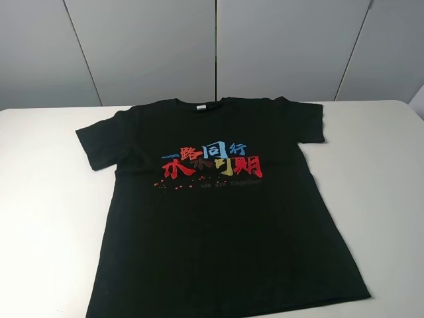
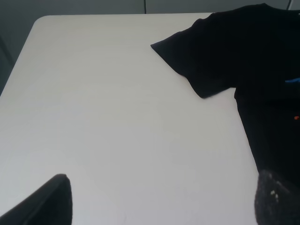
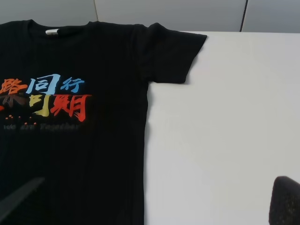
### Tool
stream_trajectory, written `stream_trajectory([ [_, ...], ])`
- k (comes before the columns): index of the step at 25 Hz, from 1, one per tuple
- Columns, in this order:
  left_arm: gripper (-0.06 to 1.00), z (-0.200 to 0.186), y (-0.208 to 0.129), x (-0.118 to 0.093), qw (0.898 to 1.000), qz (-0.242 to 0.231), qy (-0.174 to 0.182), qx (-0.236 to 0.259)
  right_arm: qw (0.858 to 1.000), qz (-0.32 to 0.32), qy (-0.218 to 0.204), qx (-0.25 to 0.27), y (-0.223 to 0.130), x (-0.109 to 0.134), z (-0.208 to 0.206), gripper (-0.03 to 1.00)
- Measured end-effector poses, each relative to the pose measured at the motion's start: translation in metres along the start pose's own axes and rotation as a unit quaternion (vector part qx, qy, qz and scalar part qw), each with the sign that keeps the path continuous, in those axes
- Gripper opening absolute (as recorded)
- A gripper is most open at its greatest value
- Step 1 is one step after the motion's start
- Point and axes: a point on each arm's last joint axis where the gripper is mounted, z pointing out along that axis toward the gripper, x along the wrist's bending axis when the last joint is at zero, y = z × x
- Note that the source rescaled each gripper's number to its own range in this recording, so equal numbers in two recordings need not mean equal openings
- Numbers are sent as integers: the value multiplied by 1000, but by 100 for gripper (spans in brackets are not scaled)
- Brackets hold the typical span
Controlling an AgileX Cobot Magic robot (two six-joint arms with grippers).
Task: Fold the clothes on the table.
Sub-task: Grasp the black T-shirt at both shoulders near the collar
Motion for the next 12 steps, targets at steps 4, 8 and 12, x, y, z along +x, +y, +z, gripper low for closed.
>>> stream_trajectory([
  [4,100,0,0,0,1000,0,0,0,1000,0,0,0,0,0,0,100],
  [8,100,0,0,0,1000,0,0,0,1000,0,0,0,0,0,0,100],
  [12,100,0,0,0,1000,0,0,0,1000,0,0,0,0,0,0,100],
])
